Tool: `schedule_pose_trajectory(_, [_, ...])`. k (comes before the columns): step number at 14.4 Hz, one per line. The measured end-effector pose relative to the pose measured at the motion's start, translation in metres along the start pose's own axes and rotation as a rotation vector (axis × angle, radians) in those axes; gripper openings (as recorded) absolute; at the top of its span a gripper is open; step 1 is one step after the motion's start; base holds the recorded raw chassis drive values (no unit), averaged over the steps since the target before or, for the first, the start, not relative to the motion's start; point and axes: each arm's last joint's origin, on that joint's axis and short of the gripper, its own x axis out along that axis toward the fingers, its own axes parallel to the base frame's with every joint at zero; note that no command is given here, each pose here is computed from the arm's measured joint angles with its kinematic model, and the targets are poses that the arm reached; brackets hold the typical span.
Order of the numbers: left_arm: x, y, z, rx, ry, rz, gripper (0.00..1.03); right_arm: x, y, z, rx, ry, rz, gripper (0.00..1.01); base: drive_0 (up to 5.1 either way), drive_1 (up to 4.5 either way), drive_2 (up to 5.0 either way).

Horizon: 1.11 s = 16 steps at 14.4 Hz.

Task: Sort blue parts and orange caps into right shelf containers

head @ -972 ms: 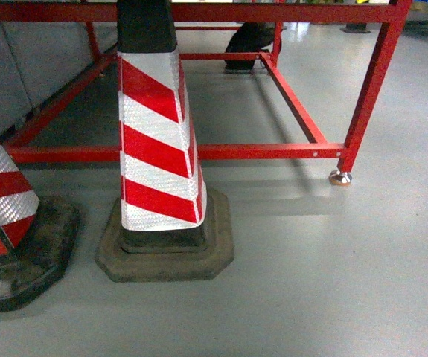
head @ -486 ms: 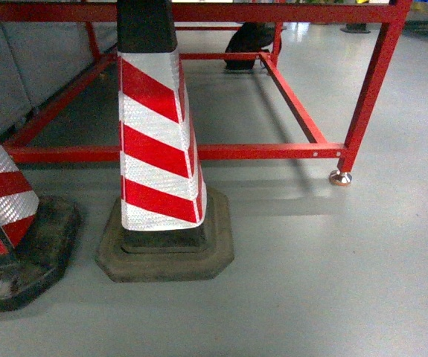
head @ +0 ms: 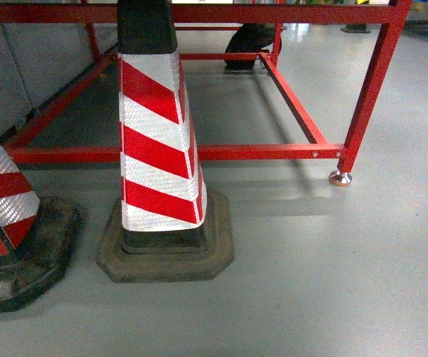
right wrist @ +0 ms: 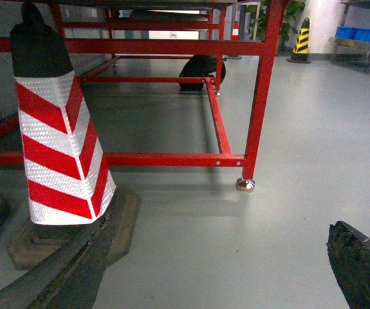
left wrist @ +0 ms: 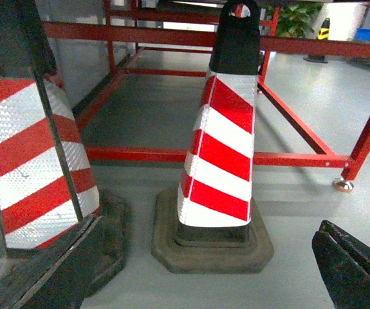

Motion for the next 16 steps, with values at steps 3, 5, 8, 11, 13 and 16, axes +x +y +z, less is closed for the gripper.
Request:
schedule_pose_trajectory(3, [0.0,0.0,0.0001,0.002,-0.002,-0.001,0.98,0.0,0.0,0.0001,0.0,-0.001,0.0,0.98,0.0,0.0,0.0])
schedule_pose_trajectory(5, [0.0,0.0,0.0003,0.005,-0.003,0.001,0.98,0.0,0.0,0.0003,0.0,-0.003,0.0,0.98,0.0,0.0,0.0])
schedule_pose_trajectory(8, [0.0,0.0,0.0001,0.006,-0.002,0.001,0.98,0.0,0.0,0.0,0.0,0.0,0.0,0.98,0.0,0.0,0.0])
schedule_pose_trajectory(11, [0.0,0.0,0.0002,0.006,-0.002,0.0,0.98,0.0,0.0,0.0002,0.0,-0.002,0.0,0.98,0.0,0.0,0.0])
schedule_pose_trajectory(13, [0.0,0.0,0.0003,0.005,-0.003,0.001,0.98,0.0,0.0,0.0001,0.0,-0.001,0.0,0.98,0.0,0.0,0.0])
schedule_pose_trajectory(16, [0.0,0.0,0.0002,0.005,-0.003,0.0,0.98,0.0,0.0,0.0,0.0,0.0,0.0,0.98,0.0,0.0,0.0])
